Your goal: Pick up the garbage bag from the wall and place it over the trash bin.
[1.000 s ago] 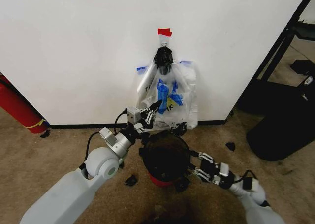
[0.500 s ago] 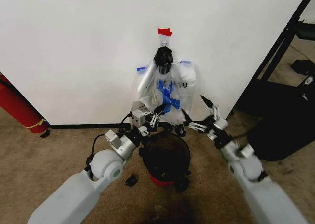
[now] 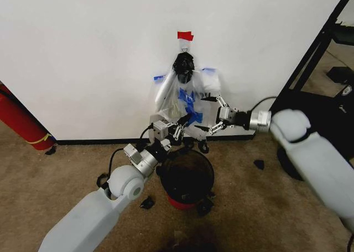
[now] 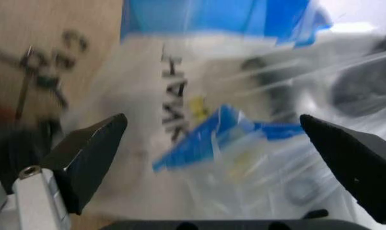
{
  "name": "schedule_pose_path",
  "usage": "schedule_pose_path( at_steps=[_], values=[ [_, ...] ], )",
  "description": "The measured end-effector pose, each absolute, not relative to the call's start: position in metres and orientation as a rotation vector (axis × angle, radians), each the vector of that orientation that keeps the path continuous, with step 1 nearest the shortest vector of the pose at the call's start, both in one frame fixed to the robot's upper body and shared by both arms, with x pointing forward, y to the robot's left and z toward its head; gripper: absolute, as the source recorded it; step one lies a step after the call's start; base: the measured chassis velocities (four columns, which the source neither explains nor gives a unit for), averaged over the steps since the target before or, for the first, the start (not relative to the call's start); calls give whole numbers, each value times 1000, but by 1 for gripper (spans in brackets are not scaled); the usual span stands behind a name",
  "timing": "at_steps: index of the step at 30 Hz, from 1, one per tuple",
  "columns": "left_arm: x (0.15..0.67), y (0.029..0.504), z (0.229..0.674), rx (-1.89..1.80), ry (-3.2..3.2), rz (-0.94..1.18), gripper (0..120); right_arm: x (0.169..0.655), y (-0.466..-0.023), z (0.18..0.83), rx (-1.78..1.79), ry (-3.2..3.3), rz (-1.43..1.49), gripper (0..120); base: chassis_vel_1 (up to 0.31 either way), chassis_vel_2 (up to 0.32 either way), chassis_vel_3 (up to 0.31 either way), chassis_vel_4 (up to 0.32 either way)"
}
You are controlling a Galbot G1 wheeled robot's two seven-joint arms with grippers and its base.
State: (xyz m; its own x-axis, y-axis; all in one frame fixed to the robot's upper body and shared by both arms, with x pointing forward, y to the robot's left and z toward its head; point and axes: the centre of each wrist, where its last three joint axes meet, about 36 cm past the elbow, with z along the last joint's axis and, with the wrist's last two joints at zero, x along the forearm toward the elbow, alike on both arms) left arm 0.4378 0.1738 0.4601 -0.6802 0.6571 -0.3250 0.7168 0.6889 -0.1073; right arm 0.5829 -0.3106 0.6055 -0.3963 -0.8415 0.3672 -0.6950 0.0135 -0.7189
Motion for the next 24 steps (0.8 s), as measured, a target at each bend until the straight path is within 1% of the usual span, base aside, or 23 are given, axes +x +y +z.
schedule_pose_path(
  at_steps=[4, 8, 11, 12, 15, 18, 19, 24],
  values=[
    [439, 176, 459, 1085, 2640, -327, 0, 599, -300, 615, -1626, 2066, -1435, 100, 0, 0, 0, 0],
    [439, 178, 457, 1075, 2645, -323, 0, 604, -288, 613, -1617, 2027, -1493, 98, 0, 0, 0, 0],
    [440, 182, 456, 1067, 2651, -313, 0, 606, -278, 611, -1635, 1989, -1531, 88, 0, 0, 0, 0],
    [440, 182, 456, 1067, 2651, -313, 0, 606, -278, 611, -1635, 1989, -1531, 88, 0, 0, 0, 0],
    [440, 184, 456, 1063, 2654, -308, 0, 606, -278, 610, -1677, 1966, -1560, 77, 0, 0, 0, 0],
    [439, 184, 454, 1060, 2658, -307, 0, 603, -286, 606, -1722, 1942, -1624, 63, 0, 0, 0, 0],
    [439, 184, 454, 1060, 2658, -307, 0, 603, -286, 606, -1722, 1942, -1624, 63, 0, 0, 0, 0],
    [437, 181, 453, 1064, 2658, -307, 0, 593, -308, 592, -1697, 1985, -1625, 42, 0, 0, 0, 0]
  ],
)
